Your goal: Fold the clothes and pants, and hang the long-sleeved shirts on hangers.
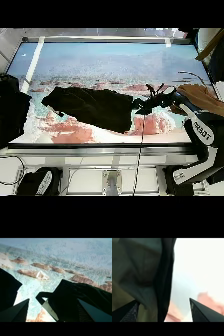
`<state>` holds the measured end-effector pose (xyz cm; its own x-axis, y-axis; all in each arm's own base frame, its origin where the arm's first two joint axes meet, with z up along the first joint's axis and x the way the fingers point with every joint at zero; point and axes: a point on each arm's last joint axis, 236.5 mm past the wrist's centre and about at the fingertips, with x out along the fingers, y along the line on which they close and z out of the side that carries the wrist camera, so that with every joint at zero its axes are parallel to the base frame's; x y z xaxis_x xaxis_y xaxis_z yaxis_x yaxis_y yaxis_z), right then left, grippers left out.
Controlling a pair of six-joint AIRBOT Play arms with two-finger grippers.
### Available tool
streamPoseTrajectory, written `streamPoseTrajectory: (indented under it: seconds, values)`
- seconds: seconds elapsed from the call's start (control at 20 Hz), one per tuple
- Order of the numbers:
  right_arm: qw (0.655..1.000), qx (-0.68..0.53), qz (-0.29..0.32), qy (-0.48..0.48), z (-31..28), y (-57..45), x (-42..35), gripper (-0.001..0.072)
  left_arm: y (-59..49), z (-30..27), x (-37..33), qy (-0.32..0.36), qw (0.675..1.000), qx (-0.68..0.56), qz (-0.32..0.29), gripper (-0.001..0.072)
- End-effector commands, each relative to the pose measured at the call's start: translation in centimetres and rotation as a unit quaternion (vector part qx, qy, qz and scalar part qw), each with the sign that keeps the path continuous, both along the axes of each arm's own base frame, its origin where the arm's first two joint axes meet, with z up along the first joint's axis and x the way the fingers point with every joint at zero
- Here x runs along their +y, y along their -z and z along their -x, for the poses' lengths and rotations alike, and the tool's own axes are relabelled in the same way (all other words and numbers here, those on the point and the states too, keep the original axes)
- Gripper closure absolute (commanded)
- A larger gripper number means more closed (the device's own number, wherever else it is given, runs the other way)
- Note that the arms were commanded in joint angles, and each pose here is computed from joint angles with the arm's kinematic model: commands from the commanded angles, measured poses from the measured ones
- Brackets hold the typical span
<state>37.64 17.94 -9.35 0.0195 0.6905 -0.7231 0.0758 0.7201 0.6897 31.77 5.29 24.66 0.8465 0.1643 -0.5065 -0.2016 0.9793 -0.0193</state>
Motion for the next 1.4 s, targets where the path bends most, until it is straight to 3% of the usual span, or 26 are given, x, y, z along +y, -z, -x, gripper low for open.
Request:
streamPoseTrajectory:
  seconds: [0.0,0.2,0.55,0.65,0.75,0.85,0.9,1.15,1.35]
  values:
    - [0.999,-0.002,0.003,0.033,-1.3,0.6,-0.1,0.0017,0.1,0.2,0.0,-0.003,1.000,0.003,0.003,0.0051]
    - [0.999,-0.002,-0.012,0.039,-1.5,0.1,1.0,0.0026,0.1,0.2,0.0,-0.003,1.000,0.003,0.003,0.0051]
    - [0.999,-0.027,0.017,0.013,-0.8,1.0,5.0,0.0046,0.1,0.2,0.0,-0.003,1.000,0.004,0.003,0.0051]
    - [1.000,-0.026,0.016,0.006,-0.4,1.0,5.7,0.0155,0.1,0.2,0.0,-0.003,1.000,0.004,0.003,0.0052]
    - [0.999,-0.028,0.017,0.002,-0.2,1.0,6.1,0.0217,0.1,0.2,0.0,-0.003,1.000,0.004,0.003,0.0051]
    - [0.999,-0.035,0.019,0.008,-0.7,1.0,6.1,0.0637,0.1,0.2,0.0,-0.003,1.000,0.004,0.003,0.0051]
    - [0.999,-0.043,0.021,0.016,-1.2,0.9,6.0,0.0707,0.1,0.2,0.0,-0.003,1.000,0.004,0.003,0.0052]
    - [0.993,-0.113,0.006,0.025,-6.3,-4.9,3.4,0.0709,0.1,0.2,0.0,-0.003,1.000,0.004,0.003,0.0052]
    - [0.974,-0.219,0.010,0.063,-11.6,-16.7,-5.7,0.0710,0.1,0.2,0.0,-0.003,1.000,0.003,0.003,0.0052]
